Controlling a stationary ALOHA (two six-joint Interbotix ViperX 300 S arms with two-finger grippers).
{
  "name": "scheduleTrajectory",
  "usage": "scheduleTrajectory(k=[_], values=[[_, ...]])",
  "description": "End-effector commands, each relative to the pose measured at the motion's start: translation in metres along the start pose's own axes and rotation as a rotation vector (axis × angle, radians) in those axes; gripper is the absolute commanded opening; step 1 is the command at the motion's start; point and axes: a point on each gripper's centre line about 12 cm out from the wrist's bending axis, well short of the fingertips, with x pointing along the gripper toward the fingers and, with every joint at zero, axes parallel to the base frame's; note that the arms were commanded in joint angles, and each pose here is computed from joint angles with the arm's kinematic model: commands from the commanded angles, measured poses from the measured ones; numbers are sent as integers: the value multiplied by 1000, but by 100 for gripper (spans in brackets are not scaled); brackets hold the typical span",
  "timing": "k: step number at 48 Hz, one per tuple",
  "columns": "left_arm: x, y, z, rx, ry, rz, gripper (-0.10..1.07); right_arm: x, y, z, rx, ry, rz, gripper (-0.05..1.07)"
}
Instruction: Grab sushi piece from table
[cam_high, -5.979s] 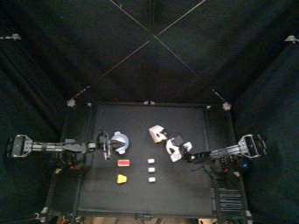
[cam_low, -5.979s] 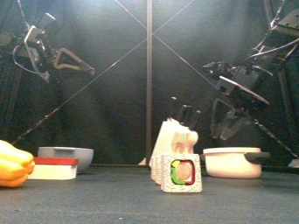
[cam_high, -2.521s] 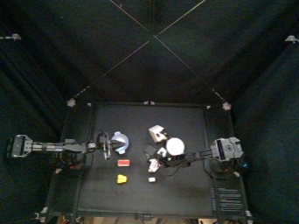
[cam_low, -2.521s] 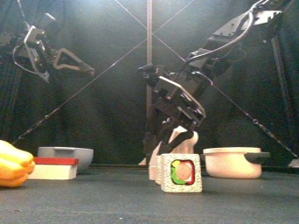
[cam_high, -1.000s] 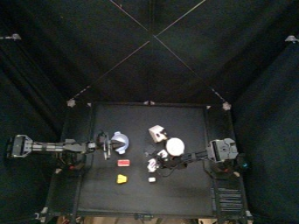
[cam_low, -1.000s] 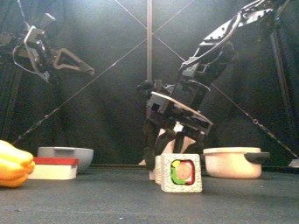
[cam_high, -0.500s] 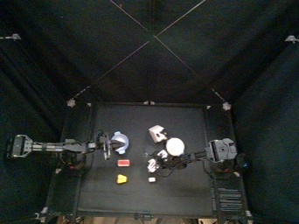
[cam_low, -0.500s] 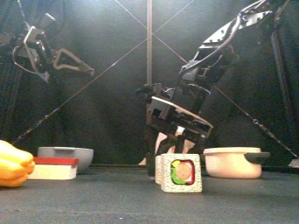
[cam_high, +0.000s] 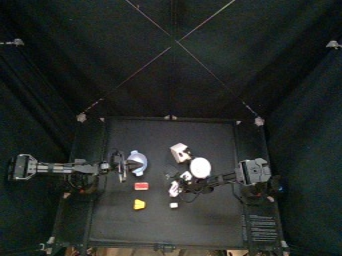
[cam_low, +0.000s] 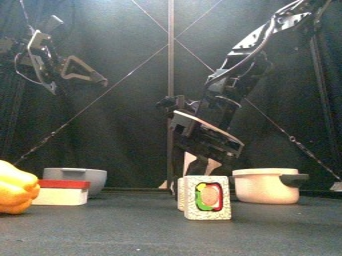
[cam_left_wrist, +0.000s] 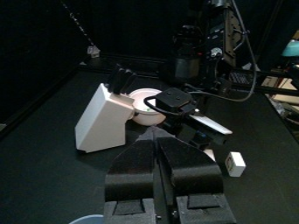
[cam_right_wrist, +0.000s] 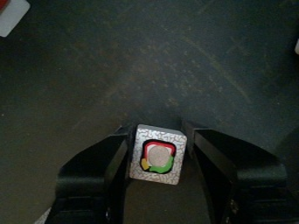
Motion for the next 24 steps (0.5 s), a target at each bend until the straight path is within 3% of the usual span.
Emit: scheduleTrajectory(k=[1, 24], values=[[2, 0, 6, 1, -22, 0, 35, -25, 6, 20, 13, -61, 37, 80], [2, 0, 5, 1, -18, 1, 35, -34, 5, 25, -11, -91, 34, 80]])
